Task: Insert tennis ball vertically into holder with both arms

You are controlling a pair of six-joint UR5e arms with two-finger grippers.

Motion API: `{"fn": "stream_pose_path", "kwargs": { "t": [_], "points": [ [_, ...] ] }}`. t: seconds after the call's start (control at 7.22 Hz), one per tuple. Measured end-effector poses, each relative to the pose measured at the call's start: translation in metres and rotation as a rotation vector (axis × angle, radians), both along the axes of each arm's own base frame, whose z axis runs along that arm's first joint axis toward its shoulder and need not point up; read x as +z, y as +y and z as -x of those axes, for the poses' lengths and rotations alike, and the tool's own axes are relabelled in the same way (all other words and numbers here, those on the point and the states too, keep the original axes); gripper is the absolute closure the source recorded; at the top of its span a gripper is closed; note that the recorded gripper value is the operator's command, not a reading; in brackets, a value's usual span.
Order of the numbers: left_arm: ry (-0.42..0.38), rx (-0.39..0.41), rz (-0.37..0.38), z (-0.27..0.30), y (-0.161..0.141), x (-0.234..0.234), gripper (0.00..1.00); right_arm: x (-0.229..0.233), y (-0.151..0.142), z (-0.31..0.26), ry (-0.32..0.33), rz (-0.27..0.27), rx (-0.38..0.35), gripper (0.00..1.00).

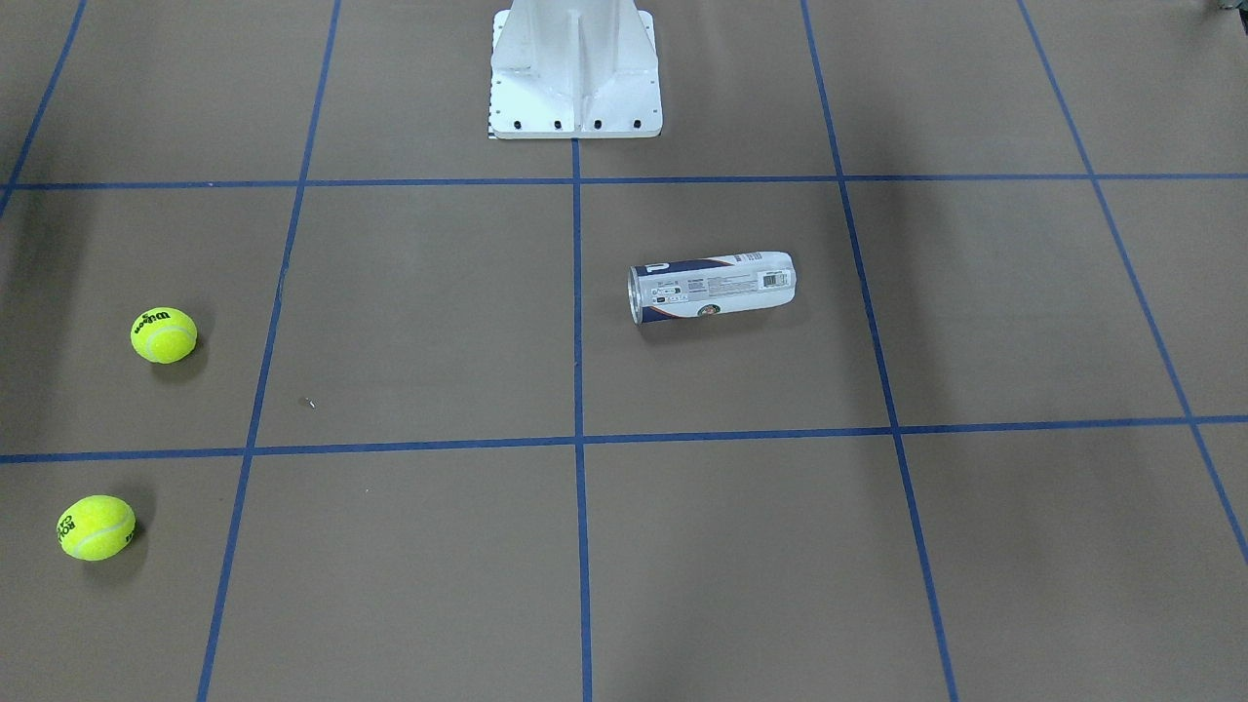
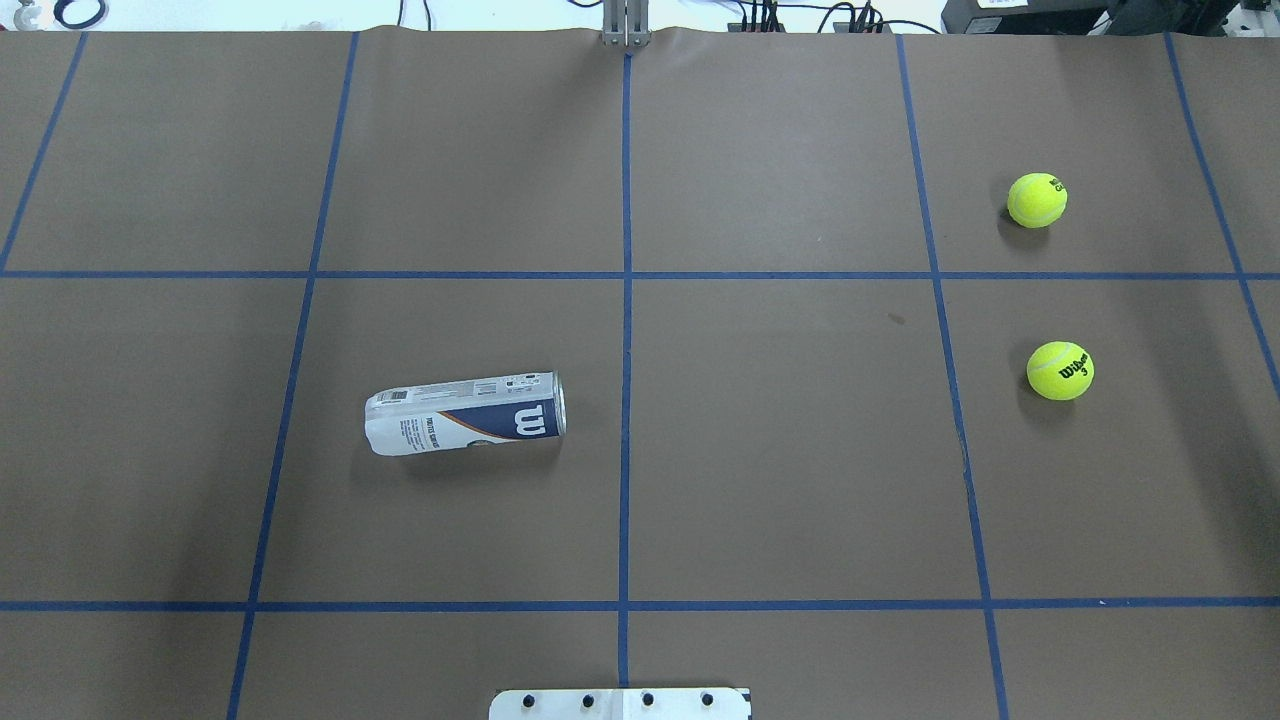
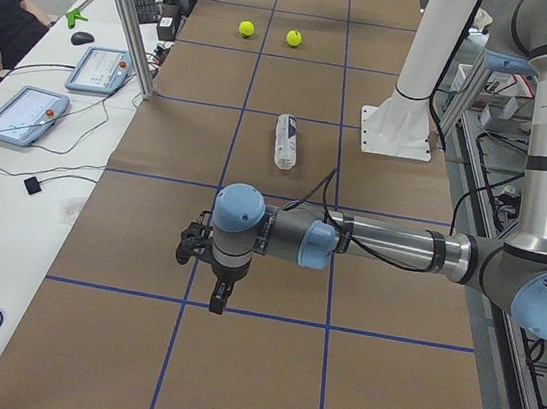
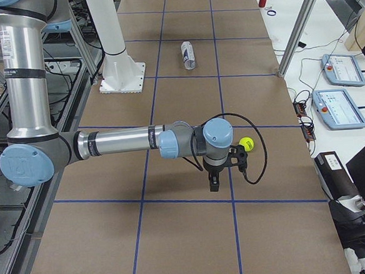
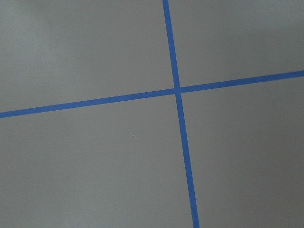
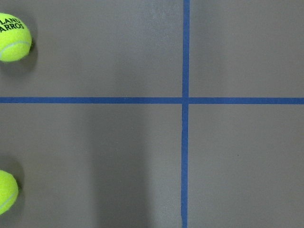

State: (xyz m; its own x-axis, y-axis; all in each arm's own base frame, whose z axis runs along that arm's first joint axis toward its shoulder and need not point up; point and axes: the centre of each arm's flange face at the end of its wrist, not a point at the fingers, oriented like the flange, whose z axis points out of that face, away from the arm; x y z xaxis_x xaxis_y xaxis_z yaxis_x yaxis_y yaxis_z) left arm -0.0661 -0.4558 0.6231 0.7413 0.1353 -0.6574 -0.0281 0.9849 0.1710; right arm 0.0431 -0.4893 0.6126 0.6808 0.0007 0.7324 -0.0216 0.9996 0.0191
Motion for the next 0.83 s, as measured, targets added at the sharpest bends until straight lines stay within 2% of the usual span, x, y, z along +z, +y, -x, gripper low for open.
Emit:
{"fn": "stream_pose_path", "kwargs": {
  "t": [0.42,0.55,0.69,0.83],
  "points": [
    [0.007,0.002,-0.014,-0.001,-0.001,-0.005,0.0,-0.002,0.0,0.0,-0.002,-0.003,0.001,0.01],
    [0.038,0.005,-0.033,-0.003,-0.008,-0.017,0.0,-0.003,-0.001,0.0,-0.007,-0.005,0.0,0.01],
    [0.084,0.015,-0.087,-0.007,-0.024,-0.043,0.0,-0.004,-0.001,0.001,-0.017,-0.005,0.0,0.01],
    [0.11,0.026,-0.182,-0.01,-0.04,-0.072,0.0,-0.004,-0.001,0.002,-0.024,-0.004,-0.001,0.01]
  ]
}}
